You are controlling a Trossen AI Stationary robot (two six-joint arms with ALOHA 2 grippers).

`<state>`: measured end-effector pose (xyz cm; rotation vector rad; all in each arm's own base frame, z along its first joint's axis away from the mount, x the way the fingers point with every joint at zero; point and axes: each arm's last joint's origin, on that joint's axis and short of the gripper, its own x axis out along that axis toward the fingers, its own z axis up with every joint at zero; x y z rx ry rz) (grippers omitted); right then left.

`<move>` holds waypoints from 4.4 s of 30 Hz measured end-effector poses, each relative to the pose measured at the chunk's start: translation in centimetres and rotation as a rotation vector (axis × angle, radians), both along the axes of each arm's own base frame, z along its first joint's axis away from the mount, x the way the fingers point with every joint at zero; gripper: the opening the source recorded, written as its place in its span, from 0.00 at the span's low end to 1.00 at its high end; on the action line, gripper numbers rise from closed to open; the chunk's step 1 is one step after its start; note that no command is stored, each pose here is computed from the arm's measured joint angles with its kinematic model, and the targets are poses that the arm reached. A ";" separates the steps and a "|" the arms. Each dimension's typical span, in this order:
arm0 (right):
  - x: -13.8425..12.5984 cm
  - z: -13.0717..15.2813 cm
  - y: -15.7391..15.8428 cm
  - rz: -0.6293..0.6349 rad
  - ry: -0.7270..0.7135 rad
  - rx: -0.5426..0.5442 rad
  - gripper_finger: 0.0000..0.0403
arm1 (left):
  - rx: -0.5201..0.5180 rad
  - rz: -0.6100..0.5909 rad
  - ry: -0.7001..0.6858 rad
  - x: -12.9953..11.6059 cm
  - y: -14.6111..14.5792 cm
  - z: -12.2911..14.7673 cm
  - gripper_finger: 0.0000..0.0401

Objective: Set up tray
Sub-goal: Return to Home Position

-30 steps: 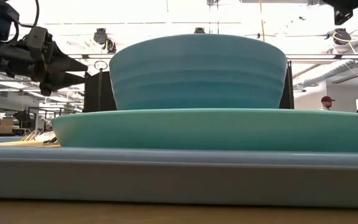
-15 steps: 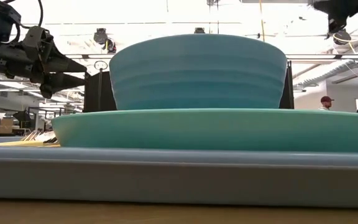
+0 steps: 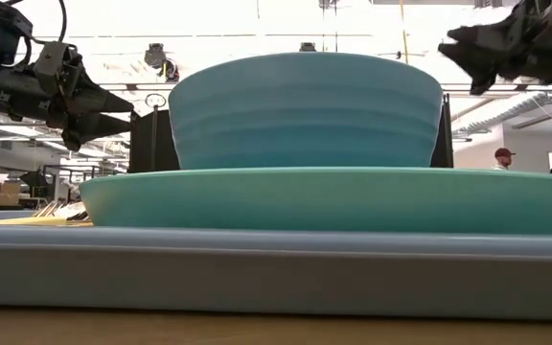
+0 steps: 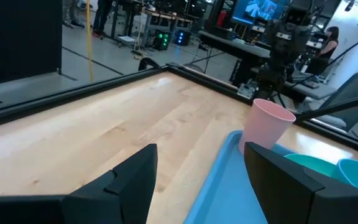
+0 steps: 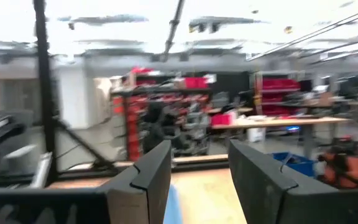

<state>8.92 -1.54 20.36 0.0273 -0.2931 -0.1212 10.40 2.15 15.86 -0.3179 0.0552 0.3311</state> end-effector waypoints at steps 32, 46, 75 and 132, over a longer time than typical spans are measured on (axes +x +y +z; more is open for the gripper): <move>1.6 -3.8 0.3 0.235 0.323 0.199 0.38 | 0.044 -0.014 0.022 0.0 0.0 -0.1 0.61; 1.7 -3.9 0.7 0.278 0.335 0.277 0.38 | 0.125 -0.066 0.036 0.1 -0.1 0.0 0.61; 1.7 -3.9 0.7 0.278 0.333 0.297 0.38 | 0.122 -0.060 0.003 0.1 -0.1 0.3 0.61; 1.7 -3.9 0.7 0.277 0.333 0.297 0.38 | 0.122 -0.061 0.001 0.1 -0.1 0.3 0.61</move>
